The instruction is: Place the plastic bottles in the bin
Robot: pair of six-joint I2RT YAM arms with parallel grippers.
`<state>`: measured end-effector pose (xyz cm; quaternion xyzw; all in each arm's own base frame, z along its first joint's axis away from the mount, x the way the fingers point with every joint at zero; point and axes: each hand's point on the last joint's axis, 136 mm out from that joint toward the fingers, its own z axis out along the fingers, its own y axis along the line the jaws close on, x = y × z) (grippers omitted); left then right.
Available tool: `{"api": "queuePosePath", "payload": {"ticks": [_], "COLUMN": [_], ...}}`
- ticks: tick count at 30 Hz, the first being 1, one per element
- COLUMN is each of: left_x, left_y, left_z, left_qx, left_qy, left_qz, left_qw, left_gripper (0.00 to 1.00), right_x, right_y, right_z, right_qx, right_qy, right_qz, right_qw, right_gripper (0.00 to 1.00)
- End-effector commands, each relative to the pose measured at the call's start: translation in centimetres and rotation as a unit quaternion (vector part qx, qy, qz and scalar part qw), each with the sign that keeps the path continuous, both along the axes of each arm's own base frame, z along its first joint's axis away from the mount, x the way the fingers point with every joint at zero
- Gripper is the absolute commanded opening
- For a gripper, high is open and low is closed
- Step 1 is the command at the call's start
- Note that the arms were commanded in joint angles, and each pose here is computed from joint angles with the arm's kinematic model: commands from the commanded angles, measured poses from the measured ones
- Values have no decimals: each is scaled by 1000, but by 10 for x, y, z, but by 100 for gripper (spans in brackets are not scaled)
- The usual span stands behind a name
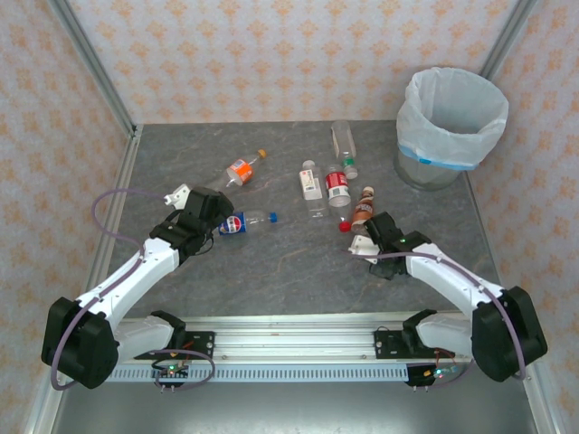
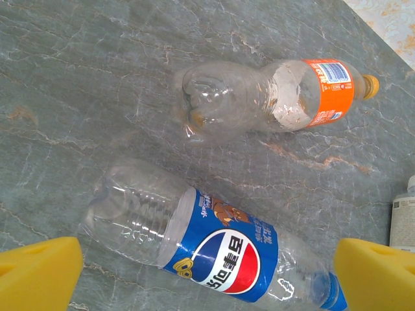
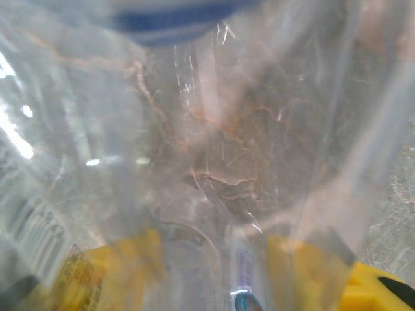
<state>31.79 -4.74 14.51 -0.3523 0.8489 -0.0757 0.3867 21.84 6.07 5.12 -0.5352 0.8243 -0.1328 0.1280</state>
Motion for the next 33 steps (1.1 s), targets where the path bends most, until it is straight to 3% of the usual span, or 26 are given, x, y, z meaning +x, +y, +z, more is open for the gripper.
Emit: {"api": "queuePosePath", "payload": {"ticks": [1, 19, 29, 33], "left_x": [1, 7, 9, 12], "left_y": [3, -5, -8, -12], "left_z": [0, -4, -4, -4], "left_qx": [-4, -16, -20, -25], "left_qy": [-2, 5, 7, 5], "left_qz": [13, 3, -3, -11], "left_qw": [1000, 1000, 1000, 1000], "left_gripper": [100, 100, 100, 100], "right_x": [1, 32, 51, 60], "right_y": [3, 34, 69, 84], "right_z": [6, 66, 122, 152], "right_qx": [20, 154, 302, 374], "right_qy": [-19, -162, -233, -271], "right_qz": [-14, -26, -38, -40], "right_qw": [1000, 974, 924, 886], "right_gripper": [44, 43, 43, 43]}}
